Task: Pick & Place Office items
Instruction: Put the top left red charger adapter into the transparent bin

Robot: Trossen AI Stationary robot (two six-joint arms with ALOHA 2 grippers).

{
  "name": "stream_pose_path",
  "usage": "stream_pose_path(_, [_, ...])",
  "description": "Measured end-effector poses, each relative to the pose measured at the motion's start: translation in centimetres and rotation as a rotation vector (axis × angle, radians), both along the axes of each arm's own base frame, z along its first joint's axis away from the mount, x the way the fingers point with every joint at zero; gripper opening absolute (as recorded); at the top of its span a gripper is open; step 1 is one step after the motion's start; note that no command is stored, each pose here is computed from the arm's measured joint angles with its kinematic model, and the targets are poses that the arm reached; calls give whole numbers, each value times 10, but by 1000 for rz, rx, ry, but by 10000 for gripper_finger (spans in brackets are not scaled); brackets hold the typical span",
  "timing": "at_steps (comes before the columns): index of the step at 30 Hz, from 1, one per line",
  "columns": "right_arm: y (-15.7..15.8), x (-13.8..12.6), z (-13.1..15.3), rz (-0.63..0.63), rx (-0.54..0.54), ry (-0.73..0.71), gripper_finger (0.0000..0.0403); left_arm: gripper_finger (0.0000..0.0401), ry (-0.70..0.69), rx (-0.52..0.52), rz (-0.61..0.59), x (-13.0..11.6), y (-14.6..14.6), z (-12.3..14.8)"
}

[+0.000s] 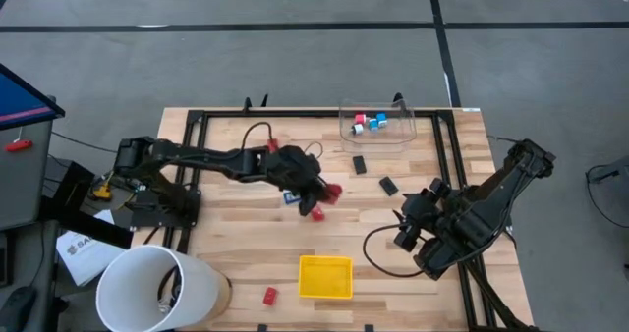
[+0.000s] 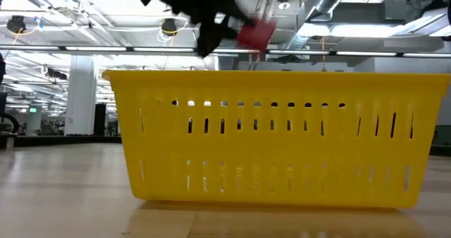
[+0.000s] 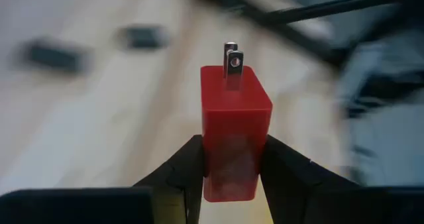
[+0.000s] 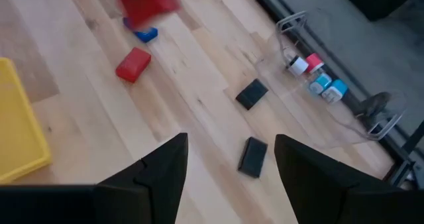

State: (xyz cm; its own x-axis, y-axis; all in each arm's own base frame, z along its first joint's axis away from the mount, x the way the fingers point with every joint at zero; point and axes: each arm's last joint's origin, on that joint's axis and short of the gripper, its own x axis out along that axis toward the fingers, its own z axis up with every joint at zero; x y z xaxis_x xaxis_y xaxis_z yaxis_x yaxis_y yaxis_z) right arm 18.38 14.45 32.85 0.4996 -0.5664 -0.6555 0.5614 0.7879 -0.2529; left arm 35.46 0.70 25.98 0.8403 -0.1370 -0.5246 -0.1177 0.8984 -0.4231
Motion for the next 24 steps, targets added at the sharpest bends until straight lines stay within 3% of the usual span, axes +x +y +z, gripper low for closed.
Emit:
stream_pose_path(3, [-7,-6,-8,-16,-6,-27,218,112,-149,-26,-122,6,-10,13])
stream_pose_path(6, [-13,-16,-14,-16,64,-127,218,112,-226,-37,-190,8,-21,20])
stream_pose_path(12, [-24,-27,-14,174,254,-429,218,112,-329,-9,-239,10,-34,28])
stream_pose_path(19, [-44,-14,-15,425,324,-669,218,112,-484,47,-274,12,-40,42])
stream_pose_path(24, [-56,4,-16,480,298,-710,218,112,-509,63,-273,12,-39,44])
